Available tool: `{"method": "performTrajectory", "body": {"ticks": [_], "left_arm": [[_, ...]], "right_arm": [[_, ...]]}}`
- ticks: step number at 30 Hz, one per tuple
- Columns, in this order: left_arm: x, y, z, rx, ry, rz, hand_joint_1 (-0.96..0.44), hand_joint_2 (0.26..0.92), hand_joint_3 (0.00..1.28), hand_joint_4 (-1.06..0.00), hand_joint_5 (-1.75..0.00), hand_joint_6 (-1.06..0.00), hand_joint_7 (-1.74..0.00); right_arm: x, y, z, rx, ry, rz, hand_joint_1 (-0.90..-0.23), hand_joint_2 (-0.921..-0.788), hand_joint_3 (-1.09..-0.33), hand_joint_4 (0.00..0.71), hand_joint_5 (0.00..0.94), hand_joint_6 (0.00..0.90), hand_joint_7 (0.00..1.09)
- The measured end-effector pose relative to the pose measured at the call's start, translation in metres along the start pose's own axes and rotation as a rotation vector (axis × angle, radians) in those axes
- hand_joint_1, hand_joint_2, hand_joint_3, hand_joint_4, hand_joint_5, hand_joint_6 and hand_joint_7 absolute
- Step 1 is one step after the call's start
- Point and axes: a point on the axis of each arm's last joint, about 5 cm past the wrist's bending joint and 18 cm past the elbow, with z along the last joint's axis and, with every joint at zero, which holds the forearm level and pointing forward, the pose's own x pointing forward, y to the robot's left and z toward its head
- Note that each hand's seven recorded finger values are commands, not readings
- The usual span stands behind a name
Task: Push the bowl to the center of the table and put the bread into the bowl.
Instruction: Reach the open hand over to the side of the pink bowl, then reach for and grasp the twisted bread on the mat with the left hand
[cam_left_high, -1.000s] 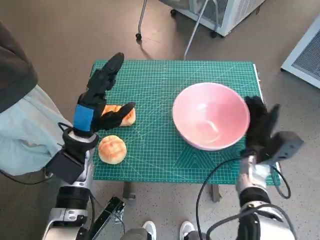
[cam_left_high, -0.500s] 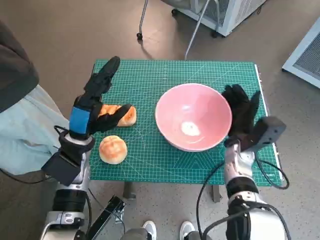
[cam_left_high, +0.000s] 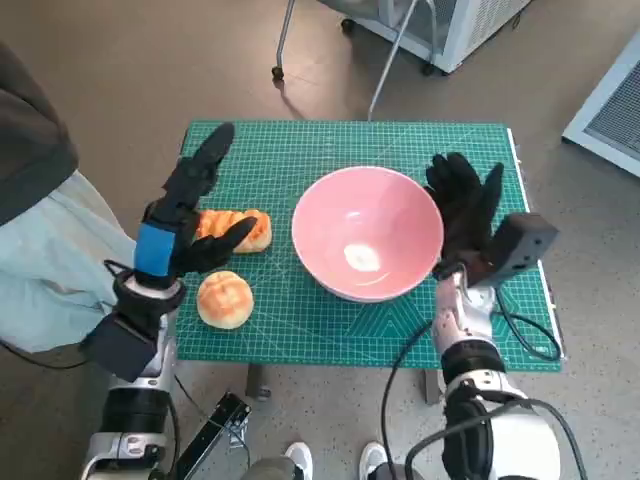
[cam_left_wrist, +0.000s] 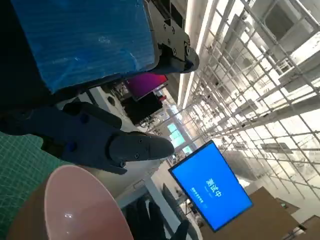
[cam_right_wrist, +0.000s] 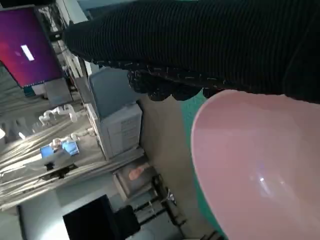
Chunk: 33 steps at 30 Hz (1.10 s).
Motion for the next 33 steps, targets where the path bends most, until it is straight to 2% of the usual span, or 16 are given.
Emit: {"method": "performTrajectory", "body": {"ticks": [3,8,14,17,23,28,33], "left_arm": [[-0.003,0.003,0.000,0.007,0.009,0.010,-0.43,0.921,0.29,-0.28,0.00,-0.35,-0.08],[-0.007,0.013,0.000,0.062,0.031,0.011,-0.44,0.921,0.30,-0.27,0.00,-0.34,-0.06],[-0.008,0.035,0.003,0.300,0.119,-0.053,-0.46,0.921,0.31,-0.21,0.00,-0.31,-0.03],[-0.005,0.047,0.005,0.432,0.185,-0.097,-0.47,0.921,0.27,-0.19,0.00,-0.30,-0.03],[0.006,0.065,0.008,0.576,0.300,-0.162,-0.48,0.921,0.17,-0.16,0.00,-0.29,-0.02],[0.021,0.066,0.008,0.633,0.360,-0.225,-0.45,0.920,0.07,-0.14,0.00,-0.28,-0.01],[0.034,0.061,0.006,0.676,0.404,-0.307,-0.42,0.903,0.03,-0.13,0.00,-0.28,-0.01]], "right_arm": [[0.0008,-0.001,0.002,-0.016,-0.006,0.006,-0.509,-0.921,-0.862,0.207,0.016,0.098,0.56],[0.0034,-0.001,0.009,-0.093,-0.060,0.020,-0.523,-0.921,-0.865,0.211,0.016,0.094,0.56],[0.0107,0.000,0.031,-0.218,-0.223,0.068,-0.561,-0.921,-0.853,0.220,0.017,0.091,0.58],[0.0137,0.002,0.044,-0.275,-0.328,0.114,-0.587,-0.921,-0.846,0.226,0.016,0.067,0.60],[0.0152,0.008,0.069,-0.326,-0.553,0.304,-0.628,-0.921,-0.840,0.236,0.011,0.013,0.70],[0.0132,0.017,0.083,-0.344,-0.693,0.498,-0.657,-0.921,-0.822,0.248,0.014,0.007,0.74],[0.0083,0.023,0.092,-0.362,-0.785,0.652,-0.674,-0.921,-0.798,0.246,0.012,0.000,0.81]]}}
